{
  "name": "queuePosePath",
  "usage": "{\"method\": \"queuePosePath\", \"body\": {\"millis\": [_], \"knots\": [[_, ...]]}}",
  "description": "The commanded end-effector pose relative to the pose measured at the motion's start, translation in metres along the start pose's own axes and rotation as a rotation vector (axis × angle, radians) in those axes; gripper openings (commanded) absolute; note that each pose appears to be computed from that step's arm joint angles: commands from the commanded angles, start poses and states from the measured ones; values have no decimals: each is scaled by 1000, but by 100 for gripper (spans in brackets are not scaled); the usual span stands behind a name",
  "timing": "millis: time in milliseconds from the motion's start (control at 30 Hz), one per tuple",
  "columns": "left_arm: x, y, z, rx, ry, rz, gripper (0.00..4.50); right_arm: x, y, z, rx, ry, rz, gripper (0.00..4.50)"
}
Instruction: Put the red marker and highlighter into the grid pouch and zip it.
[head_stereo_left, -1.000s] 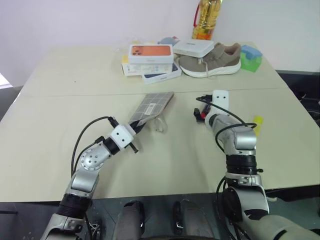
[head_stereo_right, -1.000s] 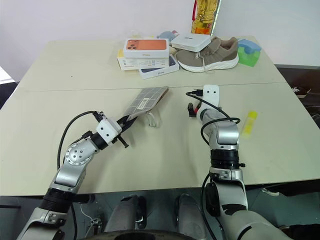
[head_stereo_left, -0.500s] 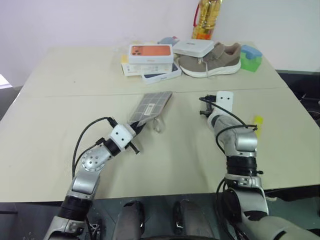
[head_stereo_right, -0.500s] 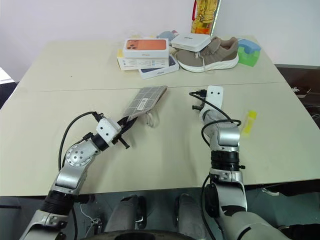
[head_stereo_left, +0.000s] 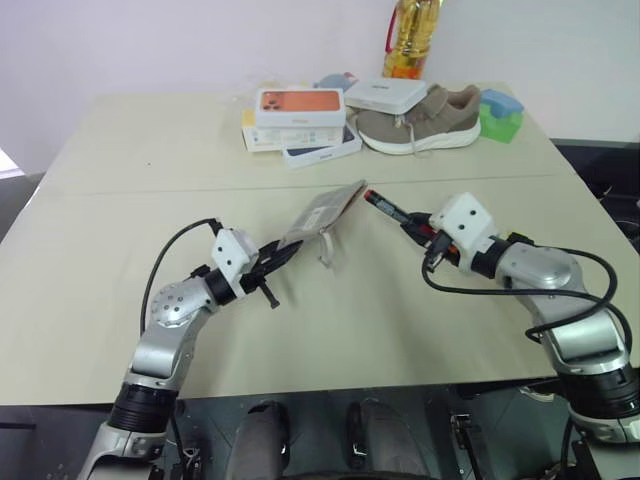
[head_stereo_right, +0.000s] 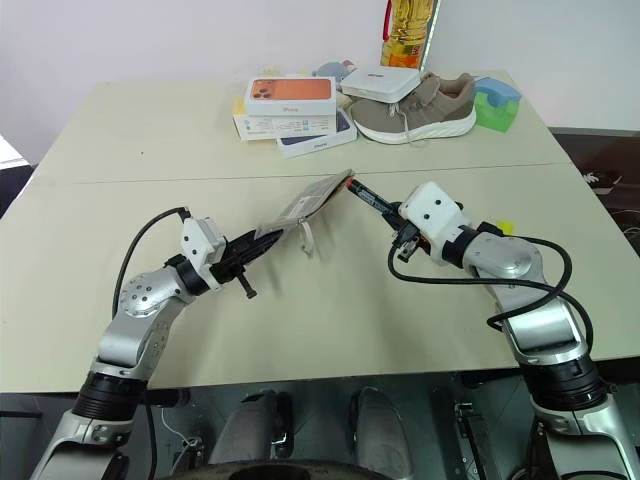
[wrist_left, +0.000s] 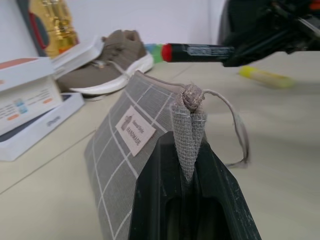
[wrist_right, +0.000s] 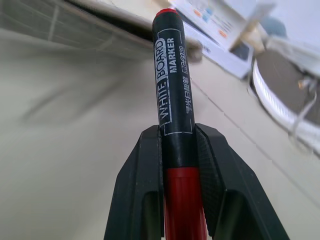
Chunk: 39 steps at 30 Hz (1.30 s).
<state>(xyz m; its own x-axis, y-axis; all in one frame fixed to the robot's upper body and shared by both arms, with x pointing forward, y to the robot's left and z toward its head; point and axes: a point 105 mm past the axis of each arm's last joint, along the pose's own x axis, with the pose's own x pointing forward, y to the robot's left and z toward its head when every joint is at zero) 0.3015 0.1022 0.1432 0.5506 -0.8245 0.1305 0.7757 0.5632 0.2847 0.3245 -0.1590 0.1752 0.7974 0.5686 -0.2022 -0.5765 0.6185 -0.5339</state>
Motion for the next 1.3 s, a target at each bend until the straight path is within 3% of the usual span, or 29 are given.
{"method": "queuePosePath", "body": {"millis": [33,867,1300], "knots": [[1,-4,11,27,-42,-35,0,-3,0,14,-69,-37,15,38],[-4,-13,9,30,-44,-35,0,-8,-4,-15,-85,47,10,38],[-2,-12,12,34,-44,-35,0,-8,-11,-11,-65,31,-29,38]]}}
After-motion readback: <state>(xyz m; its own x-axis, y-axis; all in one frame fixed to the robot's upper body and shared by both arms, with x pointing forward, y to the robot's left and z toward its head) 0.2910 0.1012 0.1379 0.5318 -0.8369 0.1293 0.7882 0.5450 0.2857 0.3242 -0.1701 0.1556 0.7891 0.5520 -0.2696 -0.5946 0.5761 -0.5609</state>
